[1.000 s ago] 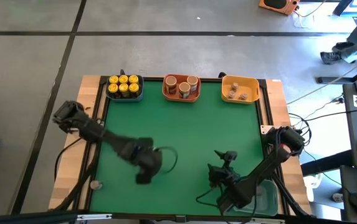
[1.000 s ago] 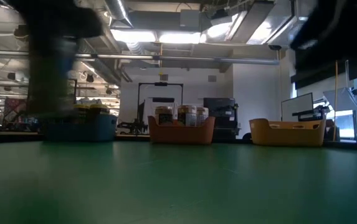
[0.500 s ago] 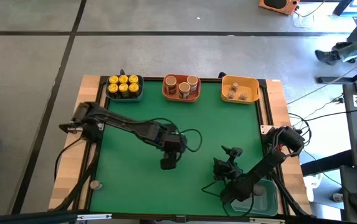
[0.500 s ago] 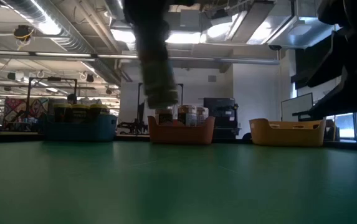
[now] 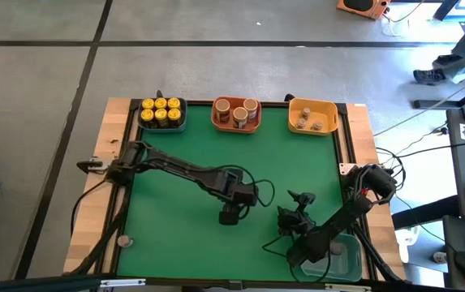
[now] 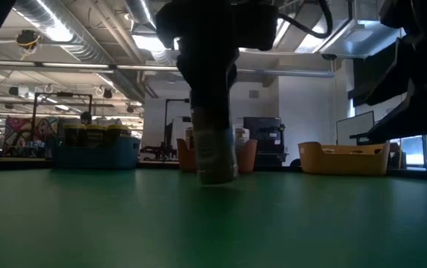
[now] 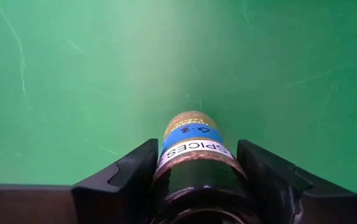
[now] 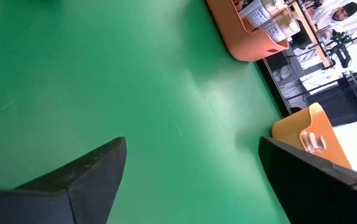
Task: Sort spices by type
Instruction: Put the black seasoning bottle into the green bin
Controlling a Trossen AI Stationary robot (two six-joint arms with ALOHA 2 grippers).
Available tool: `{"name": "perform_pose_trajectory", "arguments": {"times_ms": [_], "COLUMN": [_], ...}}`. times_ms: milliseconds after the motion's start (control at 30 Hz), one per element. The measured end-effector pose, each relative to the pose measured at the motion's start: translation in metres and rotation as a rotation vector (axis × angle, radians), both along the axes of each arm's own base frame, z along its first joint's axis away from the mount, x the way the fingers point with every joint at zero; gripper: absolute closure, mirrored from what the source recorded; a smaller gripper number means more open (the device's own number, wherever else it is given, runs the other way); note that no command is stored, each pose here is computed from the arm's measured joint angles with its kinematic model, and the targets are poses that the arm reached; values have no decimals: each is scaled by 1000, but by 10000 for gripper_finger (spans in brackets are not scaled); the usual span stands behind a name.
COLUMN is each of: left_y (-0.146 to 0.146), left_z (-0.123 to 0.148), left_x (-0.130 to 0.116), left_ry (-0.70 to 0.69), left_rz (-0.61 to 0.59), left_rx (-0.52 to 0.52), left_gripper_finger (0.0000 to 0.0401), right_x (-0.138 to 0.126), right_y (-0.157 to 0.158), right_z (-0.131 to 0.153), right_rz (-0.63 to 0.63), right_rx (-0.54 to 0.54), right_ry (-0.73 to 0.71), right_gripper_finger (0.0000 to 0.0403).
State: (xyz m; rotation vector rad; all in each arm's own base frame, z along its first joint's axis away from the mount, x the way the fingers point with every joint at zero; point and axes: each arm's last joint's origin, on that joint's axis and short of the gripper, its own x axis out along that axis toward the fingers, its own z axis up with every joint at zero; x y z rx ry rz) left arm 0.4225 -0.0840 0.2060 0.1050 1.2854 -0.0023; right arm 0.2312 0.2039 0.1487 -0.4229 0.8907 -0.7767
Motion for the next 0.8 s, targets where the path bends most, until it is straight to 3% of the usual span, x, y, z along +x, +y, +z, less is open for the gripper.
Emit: {"name": "perform_pose_trajectory", "arguments": {"times_ms": [267, 400, 533, 800], "left_y": [0, -1, -6, -23], "left_z": [1, 14, 34, 69], "left_x": [1, -4, -20, -64], "left_ry": [-15, 11, 68, -54], "left_rz": [35, 36, 17, 11], "left_rx": [-17, -13, 8, 116], "left_gripper_finger": [109, 79, 75, 81], "right_x": [1, 1, 3, 13], "right_y": [1, 0, -1, -3], "right_z": [-1, 0, -1, -6], "right_rz": [1, 4, -23, -48], "right_rx": [11, 5, 36, 141], "right_ry": [-10, -2, -1, 66], "right_gripper_finger": [40, 40, 40, 40]}}
